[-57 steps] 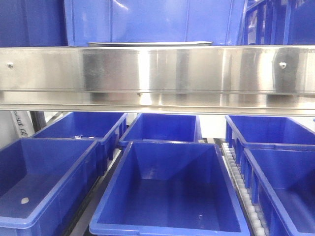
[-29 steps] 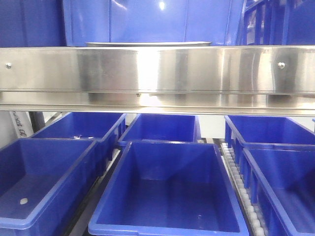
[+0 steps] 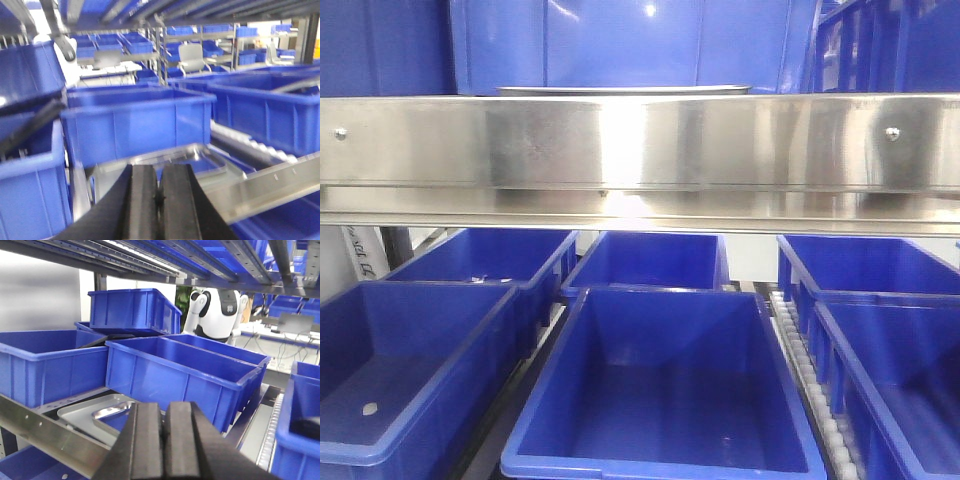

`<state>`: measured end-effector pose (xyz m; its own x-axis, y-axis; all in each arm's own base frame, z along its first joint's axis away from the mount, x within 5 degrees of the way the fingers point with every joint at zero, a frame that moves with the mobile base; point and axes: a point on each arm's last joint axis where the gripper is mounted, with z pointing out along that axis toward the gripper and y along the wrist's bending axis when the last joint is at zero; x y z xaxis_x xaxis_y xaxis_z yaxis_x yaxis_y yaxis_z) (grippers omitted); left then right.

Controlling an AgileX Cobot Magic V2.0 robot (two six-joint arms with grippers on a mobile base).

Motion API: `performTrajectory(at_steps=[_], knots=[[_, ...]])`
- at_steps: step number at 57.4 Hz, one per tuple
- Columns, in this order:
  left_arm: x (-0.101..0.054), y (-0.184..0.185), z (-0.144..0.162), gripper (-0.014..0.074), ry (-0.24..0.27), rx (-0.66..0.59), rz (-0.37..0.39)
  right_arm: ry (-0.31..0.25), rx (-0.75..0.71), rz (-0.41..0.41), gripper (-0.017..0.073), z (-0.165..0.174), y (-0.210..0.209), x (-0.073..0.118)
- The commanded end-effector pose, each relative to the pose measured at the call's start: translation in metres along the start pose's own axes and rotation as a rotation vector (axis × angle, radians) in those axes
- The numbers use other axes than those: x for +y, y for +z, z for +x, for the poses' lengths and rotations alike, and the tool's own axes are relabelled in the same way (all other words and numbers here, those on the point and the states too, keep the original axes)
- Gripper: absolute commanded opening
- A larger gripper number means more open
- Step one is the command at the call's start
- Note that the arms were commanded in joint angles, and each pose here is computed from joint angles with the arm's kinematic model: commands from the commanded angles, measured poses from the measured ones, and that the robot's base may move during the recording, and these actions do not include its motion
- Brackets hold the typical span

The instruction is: Stack silver trays without gaps

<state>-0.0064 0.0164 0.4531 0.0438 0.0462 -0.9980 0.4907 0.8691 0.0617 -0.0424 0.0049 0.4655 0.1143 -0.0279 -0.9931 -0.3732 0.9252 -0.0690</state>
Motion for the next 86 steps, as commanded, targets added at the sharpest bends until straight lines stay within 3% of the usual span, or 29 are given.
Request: performTrajectory(at_steps=[1,16,57,60,65,75,86], knots=[[-0.001,-0.009,0.011,-0.0010,-0.017,0.004,0.012,-0.006,-0.047,0.003,-0.0081,0.017,-0.015,0.003],[0.001,-0.036,0.030,-0.0010,-0.026,-0.056,0.010,-0.011,-0.064,-0.001,-0.0081,0.047,-0.037,0.009],[0.002,-0.046,0.030,-0.0010,-0.029,-0.099,0.009,-0.012,-0.076,0.007,-0.0081,0.048,-0.039,0.009],[0.002,-0.046,0.030,-0.0010,-0.029,-0.099,0.009,-0.020,-0.078,0.035,-0.0081,0.048,-0.038,0.010],[0.002,-0.046,0.030,-0.0010,-0.029,-0.099,0.009,-0.061,-0.070,0.147,-0.0081,0.049,-0.036,0.012],[0.002,-0.046,0.030,-0.0010,-0.029,-0.099,0.009,-0.088,-0.054,0.337,-0.0081,0.054,-0.022,0.019],[0.002,-0.046,0.030,-0.0010,-0.029,-0.099,0.009,-0.032,-0.049,0.407,-0.0081,0.070,-0.002,0.021]])
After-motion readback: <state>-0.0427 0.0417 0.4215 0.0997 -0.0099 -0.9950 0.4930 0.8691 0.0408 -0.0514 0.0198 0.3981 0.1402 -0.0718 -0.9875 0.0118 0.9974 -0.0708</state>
